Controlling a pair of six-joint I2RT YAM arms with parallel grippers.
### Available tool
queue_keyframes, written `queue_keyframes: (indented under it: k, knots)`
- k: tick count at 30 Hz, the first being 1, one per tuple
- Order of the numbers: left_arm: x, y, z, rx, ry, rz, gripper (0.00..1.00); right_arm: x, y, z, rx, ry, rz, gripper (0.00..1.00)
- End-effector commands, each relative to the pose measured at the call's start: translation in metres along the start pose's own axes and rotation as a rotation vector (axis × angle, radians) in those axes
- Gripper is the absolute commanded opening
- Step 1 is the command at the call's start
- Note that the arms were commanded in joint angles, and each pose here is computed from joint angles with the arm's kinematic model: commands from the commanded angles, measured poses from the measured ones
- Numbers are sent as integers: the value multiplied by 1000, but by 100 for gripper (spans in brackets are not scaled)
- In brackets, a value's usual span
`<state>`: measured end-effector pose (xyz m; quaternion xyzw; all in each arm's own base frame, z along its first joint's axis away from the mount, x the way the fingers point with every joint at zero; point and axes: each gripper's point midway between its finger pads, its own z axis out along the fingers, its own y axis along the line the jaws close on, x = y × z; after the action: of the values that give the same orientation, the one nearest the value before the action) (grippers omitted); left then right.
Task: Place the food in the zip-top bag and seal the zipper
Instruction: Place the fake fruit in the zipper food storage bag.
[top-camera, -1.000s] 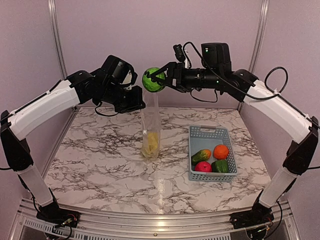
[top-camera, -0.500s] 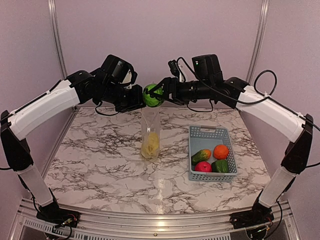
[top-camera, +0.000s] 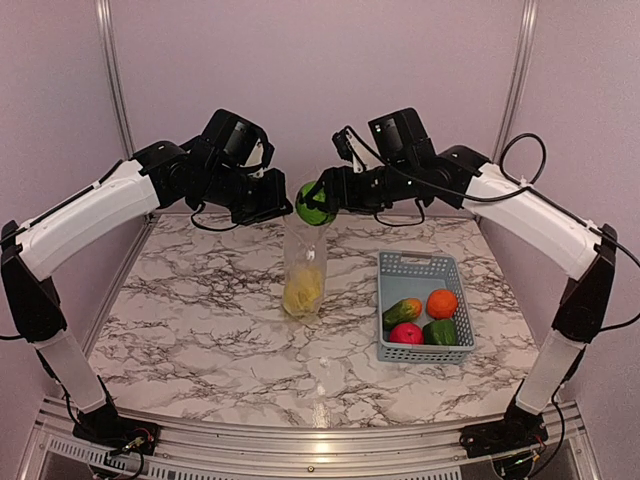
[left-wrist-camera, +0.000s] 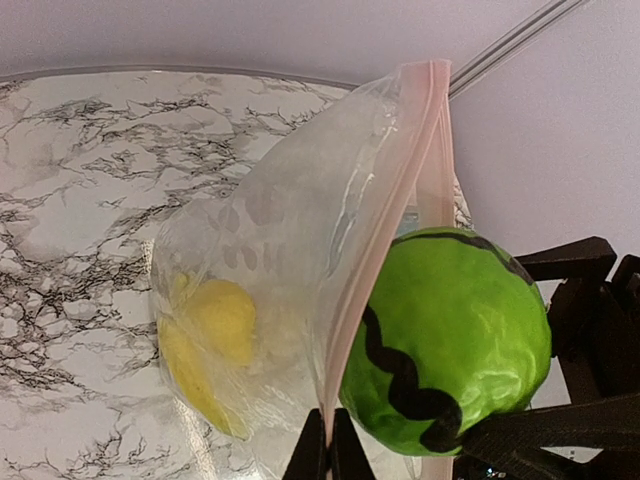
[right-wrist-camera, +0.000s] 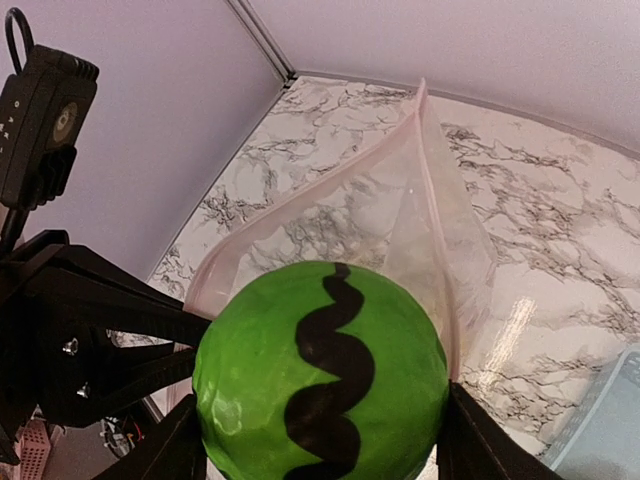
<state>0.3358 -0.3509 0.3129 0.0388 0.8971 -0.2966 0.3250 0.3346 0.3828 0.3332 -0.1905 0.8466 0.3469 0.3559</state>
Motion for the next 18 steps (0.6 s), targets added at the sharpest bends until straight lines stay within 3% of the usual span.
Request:
queue_keyframes:
  k: [1,7,10,18]
  knots:
    - [-5,0,-1,8,-20,-10,0,5,12,0,81,45,-115,57]
    - [-6,-1,-2,7,-29,-11,0,17,28,16,64,138,-164,71]
    - [-6,0,-2,3,-29,-10,0,14,30,13,64,131,-162,85]
    - [-1,7,3,-18,-19,-9,0,-7,37,-6,59,71,-172,89]
